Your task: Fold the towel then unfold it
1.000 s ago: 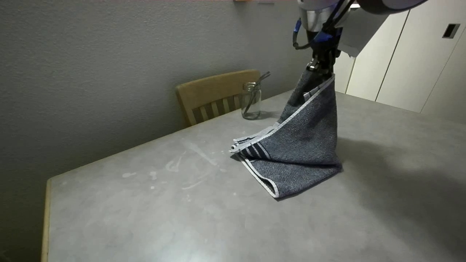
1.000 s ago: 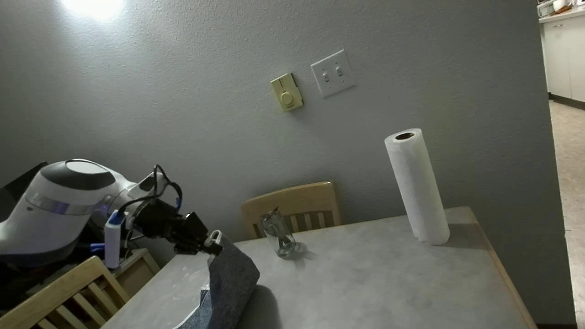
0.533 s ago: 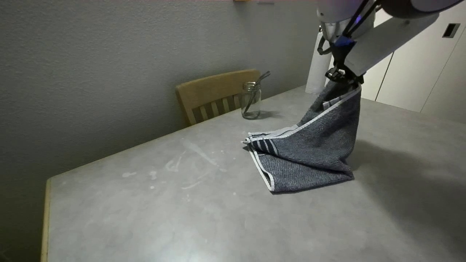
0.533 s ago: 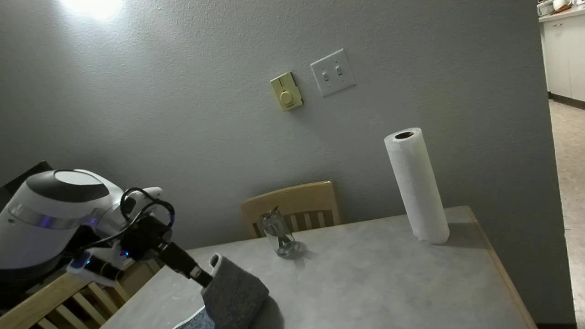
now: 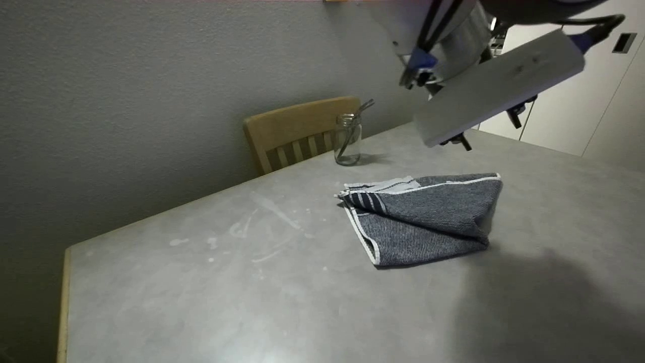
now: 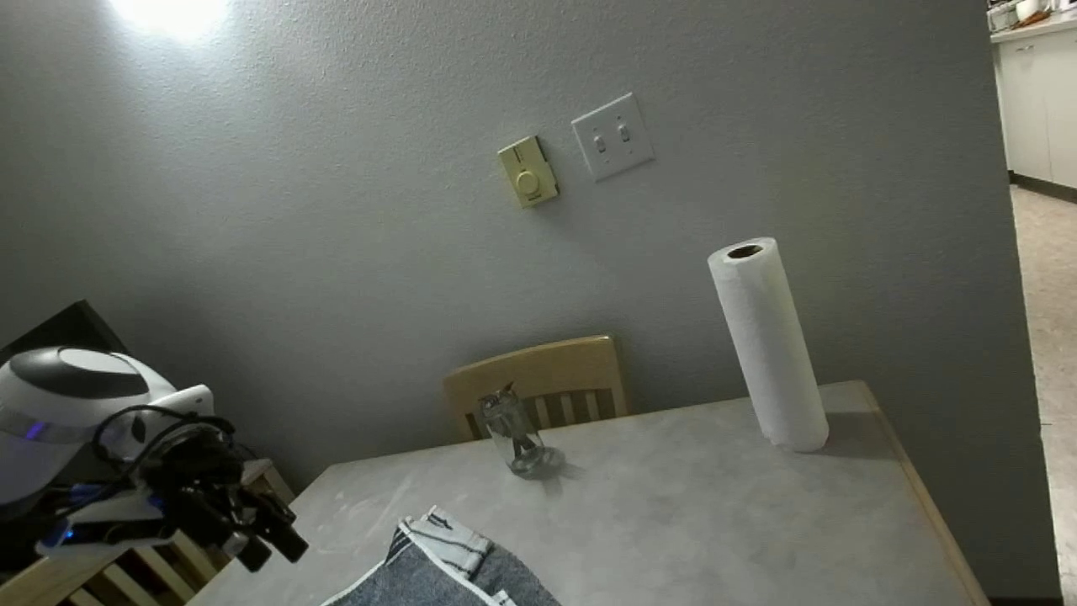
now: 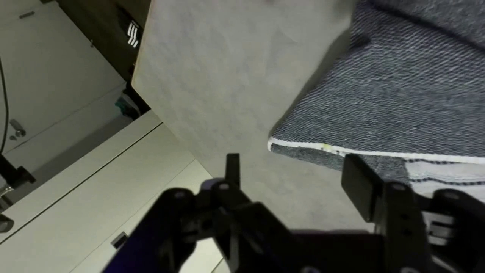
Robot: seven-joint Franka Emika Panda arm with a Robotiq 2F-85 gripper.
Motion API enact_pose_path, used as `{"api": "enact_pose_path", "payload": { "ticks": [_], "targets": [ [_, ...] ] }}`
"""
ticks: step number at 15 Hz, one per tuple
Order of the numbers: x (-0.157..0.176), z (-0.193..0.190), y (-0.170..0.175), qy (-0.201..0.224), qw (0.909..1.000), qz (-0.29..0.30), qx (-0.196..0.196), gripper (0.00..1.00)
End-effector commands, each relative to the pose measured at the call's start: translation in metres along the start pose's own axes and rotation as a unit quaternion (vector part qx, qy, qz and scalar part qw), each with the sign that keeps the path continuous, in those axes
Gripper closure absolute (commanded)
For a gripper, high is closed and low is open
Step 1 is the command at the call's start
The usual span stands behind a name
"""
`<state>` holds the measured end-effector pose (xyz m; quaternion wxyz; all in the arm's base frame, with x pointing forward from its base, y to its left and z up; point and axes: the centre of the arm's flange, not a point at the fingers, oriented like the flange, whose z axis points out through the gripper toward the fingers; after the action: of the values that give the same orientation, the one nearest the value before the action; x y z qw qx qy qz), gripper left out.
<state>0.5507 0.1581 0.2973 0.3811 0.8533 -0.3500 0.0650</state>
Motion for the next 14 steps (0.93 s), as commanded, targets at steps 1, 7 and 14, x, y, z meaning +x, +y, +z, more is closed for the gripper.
{"api": "enact_pose_path", "payload": {
  "ticks": [1, 7, 14],
  "targets": [
    [0.0, -0.042, -0.086, 0.024, 0.9956, -0.085, 0.029, 0.01],
    [-0.013, -0.046, -0.173, 0.002, 0.9866, -0.155, 0.051, 0.0],
    [-0.01, -0.043, -0.178, -0.014, 0.9913, -0.127, -0.033, 0.0]
  ]
}}
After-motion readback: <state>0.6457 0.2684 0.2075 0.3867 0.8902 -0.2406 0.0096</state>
